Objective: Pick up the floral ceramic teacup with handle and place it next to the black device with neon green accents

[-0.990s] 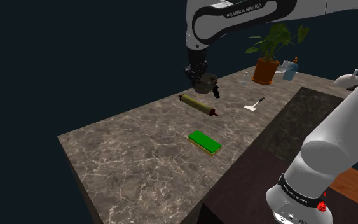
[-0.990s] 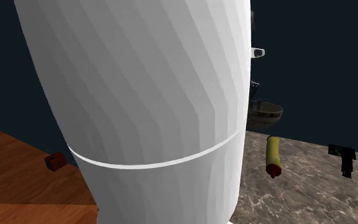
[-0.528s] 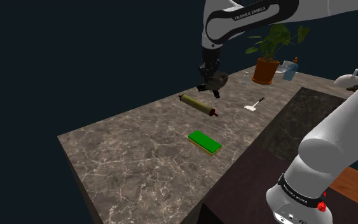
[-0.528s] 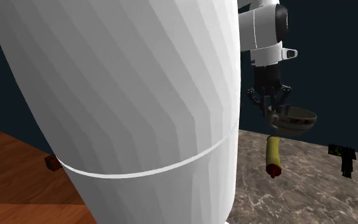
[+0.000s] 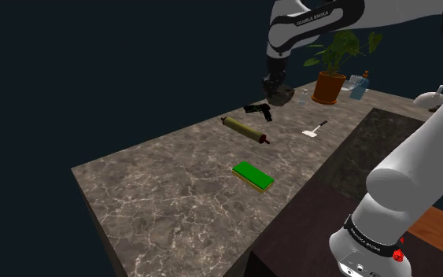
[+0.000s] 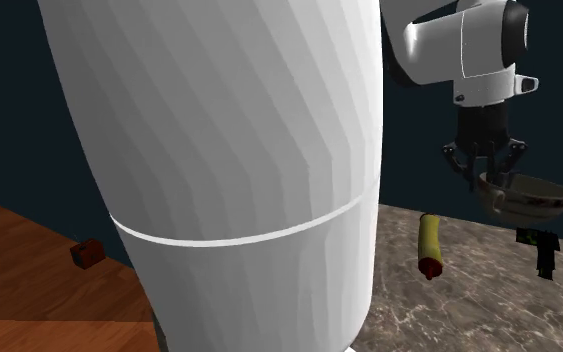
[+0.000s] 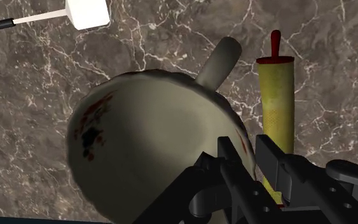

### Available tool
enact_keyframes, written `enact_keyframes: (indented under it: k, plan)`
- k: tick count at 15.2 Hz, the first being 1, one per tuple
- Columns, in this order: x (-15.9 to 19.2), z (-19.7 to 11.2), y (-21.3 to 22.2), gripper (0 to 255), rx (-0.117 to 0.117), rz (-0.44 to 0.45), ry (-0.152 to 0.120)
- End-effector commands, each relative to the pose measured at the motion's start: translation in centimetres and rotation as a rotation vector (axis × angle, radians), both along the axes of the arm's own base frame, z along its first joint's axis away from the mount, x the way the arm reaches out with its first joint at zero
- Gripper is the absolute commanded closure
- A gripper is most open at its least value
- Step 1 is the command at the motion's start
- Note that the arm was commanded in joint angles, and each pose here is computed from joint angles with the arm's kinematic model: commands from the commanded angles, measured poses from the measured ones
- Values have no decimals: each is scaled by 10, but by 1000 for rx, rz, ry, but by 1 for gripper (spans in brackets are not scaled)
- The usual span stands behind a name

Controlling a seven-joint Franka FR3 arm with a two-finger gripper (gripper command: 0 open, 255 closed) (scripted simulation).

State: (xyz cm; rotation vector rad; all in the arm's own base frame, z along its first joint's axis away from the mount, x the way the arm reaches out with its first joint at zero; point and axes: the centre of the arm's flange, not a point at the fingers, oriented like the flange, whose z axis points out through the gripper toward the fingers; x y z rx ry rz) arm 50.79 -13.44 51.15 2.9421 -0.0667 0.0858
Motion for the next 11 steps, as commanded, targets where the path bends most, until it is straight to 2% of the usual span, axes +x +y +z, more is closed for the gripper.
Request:
enact_keyframes:
  k: [1,11]
  plan:
    - [-4,0,-28,255,-1,2,-1]
    - [-6,0,-160,255,-1,2,-1]
